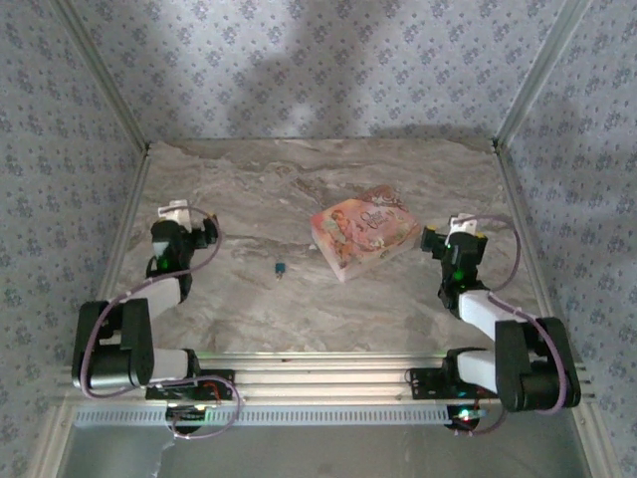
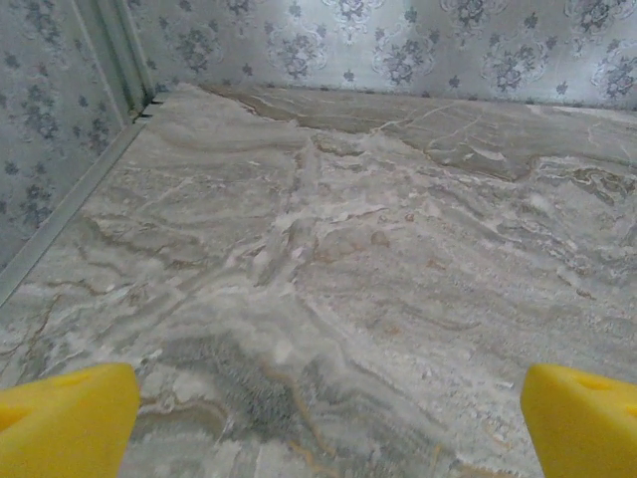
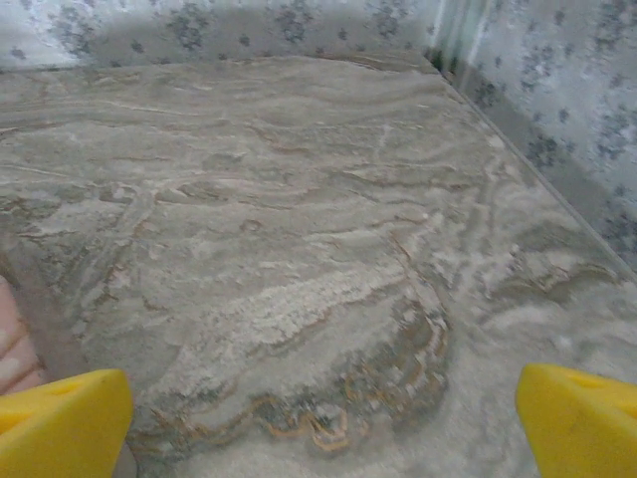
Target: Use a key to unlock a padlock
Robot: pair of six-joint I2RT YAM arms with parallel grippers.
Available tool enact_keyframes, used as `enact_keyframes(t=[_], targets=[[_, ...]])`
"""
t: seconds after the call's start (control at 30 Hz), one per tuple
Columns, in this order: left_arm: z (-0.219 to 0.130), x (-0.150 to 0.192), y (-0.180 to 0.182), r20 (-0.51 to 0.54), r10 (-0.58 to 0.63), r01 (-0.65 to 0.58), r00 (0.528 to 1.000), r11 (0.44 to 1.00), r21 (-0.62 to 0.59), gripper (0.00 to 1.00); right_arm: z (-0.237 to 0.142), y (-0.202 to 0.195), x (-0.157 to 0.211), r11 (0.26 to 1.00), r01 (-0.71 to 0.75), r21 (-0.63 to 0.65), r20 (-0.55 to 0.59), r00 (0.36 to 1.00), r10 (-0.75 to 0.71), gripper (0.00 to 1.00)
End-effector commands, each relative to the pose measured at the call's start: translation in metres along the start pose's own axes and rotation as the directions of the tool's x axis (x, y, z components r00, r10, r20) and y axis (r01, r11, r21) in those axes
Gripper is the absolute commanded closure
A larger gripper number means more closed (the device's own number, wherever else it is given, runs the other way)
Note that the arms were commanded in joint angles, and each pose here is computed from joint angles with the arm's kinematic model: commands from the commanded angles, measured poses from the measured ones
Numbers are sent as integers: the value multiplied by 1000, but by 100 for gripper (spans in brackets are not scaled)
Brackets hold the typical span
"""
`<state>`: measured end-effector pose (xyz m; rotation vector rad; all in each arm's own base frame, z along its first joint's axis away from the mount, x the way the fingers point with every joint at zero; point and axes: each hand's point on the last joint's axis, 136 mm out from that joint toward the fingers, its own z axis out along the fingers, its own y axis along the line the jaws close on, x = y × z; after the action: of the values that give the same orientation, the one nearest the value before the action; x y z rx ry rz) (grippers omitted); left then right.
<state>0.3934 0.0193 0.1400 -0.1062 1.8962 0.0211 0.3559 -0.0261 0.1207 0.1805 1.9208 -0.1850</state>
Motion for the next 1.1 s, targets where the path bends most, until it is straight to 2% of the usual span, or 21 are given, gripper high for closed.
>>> enact_keyframes(t=[0.0, 0.1, 0.17, 0.23, 0.37, 0.43, 0.53, 0.57, 0.63, 0.67, 0.77, 1.07], targets=[[11, -6, -3, -76, 1, 0, 997, 1000, 16, 2, 10, 5, -44, 999, 7, -53, 112, 994, -1, 0], [10, 8, -7, -129, 13, -8, 992, 999, 36, 2, 12, 1, -29, 998, 33, -48, 45, 999, -30, 0], [5, 24, 0, -107, -19, 19, 994, 1000, 2, 2, 9, -4, -9, 999, 4, -42, 13, 1000, -4, 0], [0, 28, -3, -71, -9, 11, 997, 1000, 22, 2, 5, -9, 3, 998, -41, -49, 40, 998, 43, 0], [4, 30, -5, -26, 25, -24, 999, 999, 36, 2, 8, -6, -5, 997, -5, -77, 78, 997, 11, 0], [7, 36, -10, -20, 40, -39, 999, 997, 62, 2, 15, -2, 1, 995, -1, -104, 59, 998, 7, 0], [16, 46, -14, -17, 54, -52, 998, 996, 76, 2, 25, 7, 16, 991, 17, -135, 64, 998, -9, 0], [18, 49, -16, -59, 60, -55, 996, 995, 88, 2, 28, 7, 19, 990, 16, -137, 74, 997, -6, 0], [20, 46, -11, -49, 42, -39, 998, 997, 67, 2, 31, 4, 23, 993, 11, -116, 27, 1000, -8, 0], [20, 48, -8, -70, 37, -33, 997, 998, 54, 2, 37, -6, 23, 998, -11, -58, -9, 1000, 10, 0], [20, 48, -8, -70, 38, -34, 997, 998, 50, 2, 42, -1, 21, 999, 32, -25, -23, 999, -32, 0], [20, 47, -8, -66, 36, -33, 997, 998, 52, 2, 41, 0, 20, 999, 36, -26, -16, 999, -37, 0]])
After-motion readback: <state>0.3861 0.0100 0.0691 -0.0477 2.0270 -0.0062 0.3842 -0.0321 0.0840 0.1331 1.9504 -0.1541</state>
